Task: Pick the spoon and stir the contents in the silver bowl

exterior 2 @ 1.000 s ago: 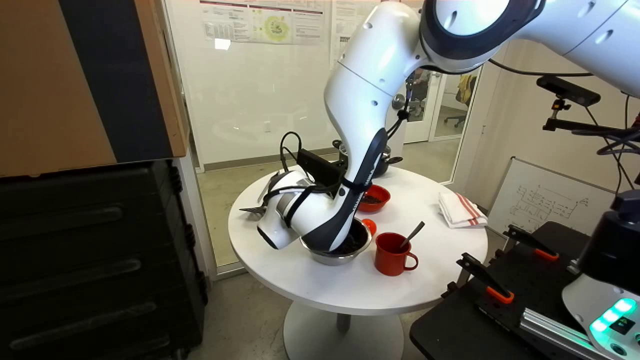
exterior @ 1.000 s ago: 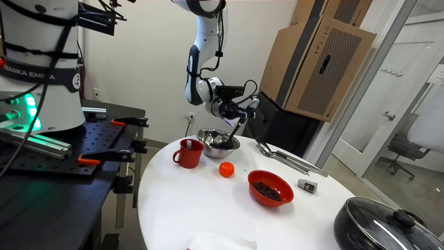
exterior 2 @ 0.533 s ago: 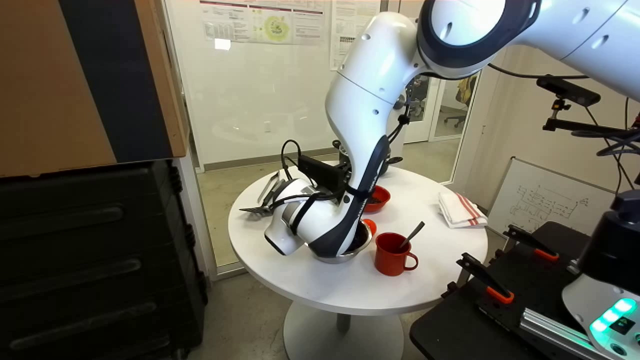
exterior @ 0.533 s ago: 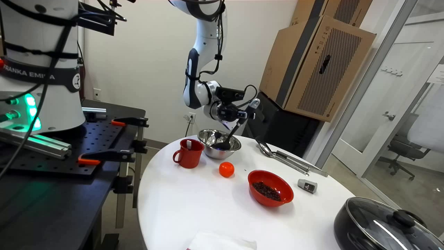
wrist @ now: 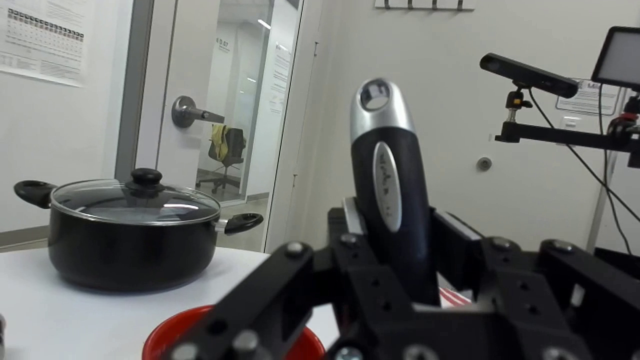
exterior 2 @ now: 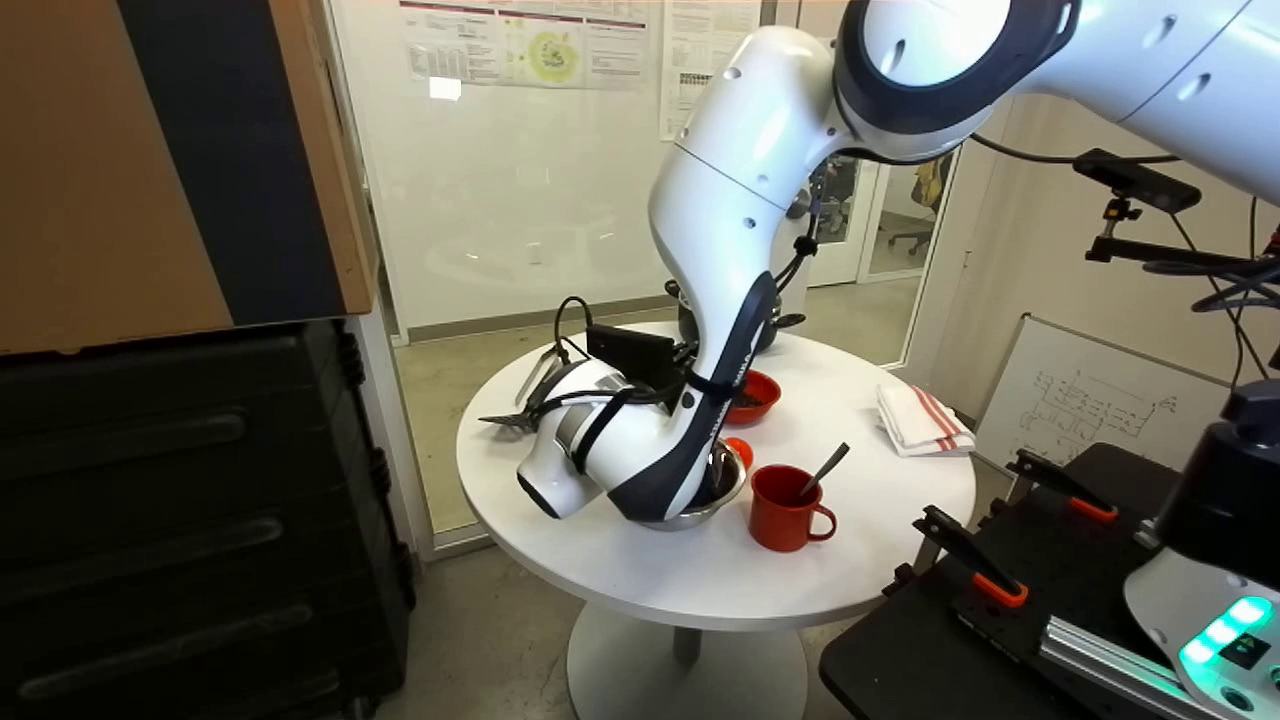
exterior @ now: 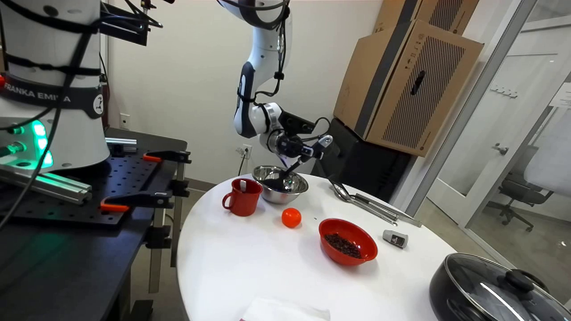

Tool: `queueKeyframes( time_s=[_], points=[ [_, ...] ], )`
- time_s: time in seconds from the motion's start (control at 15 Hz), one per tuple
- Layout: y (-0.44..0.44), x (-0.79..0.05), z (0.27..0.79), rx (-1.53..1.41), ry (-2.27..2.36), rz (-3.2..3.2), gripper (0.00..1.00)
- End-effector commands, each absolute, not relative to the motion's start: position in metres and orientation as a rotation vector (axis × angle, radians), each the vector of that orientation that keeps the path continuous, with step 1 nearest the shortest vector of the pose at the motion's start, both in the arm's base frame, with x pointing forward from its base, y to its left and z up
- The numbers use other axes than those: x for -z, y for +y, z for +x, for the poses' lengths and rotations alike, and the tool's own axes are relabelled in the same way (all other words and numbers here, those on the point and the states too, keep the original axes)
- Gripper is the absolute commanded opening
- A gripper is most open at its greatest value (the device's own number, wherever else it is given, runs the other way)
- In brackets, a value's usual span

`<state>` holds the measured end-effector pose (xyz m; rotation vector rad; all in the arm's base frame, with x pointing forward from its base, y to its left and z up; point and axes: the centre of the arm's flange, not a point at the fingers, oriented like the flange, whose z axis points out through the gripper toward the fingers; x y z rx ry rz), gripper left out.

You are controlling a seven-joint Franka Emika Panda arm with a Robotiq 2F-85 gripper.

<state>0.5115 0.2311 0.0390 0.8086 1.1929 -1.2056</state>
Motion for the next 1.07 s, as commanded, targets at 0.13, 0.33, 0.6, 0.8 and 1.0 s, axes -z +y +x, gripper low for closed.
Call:
queueKeyframes(
  time_s=[0.13, 0.33, 0.6, 0.8, 1.0],
  points=[
    [0.236, -0.039, 0.52, 1.044, 1.094, 0.948, 0.08],
    [0.237, -0.04, 0.523, 0.981, 1.048, 0.987, 0.08],
    [0.234, -0.047, 0.524, 0.949, 0.984, 0.948, 0.08],
    [0.23, -0.057, 0.523, 0.979, 0.947, 0.909, 0.08],
    [0.229, -0.062, 0.518, 1.021, 0.922, 0.849, 0.08]
  ],
)
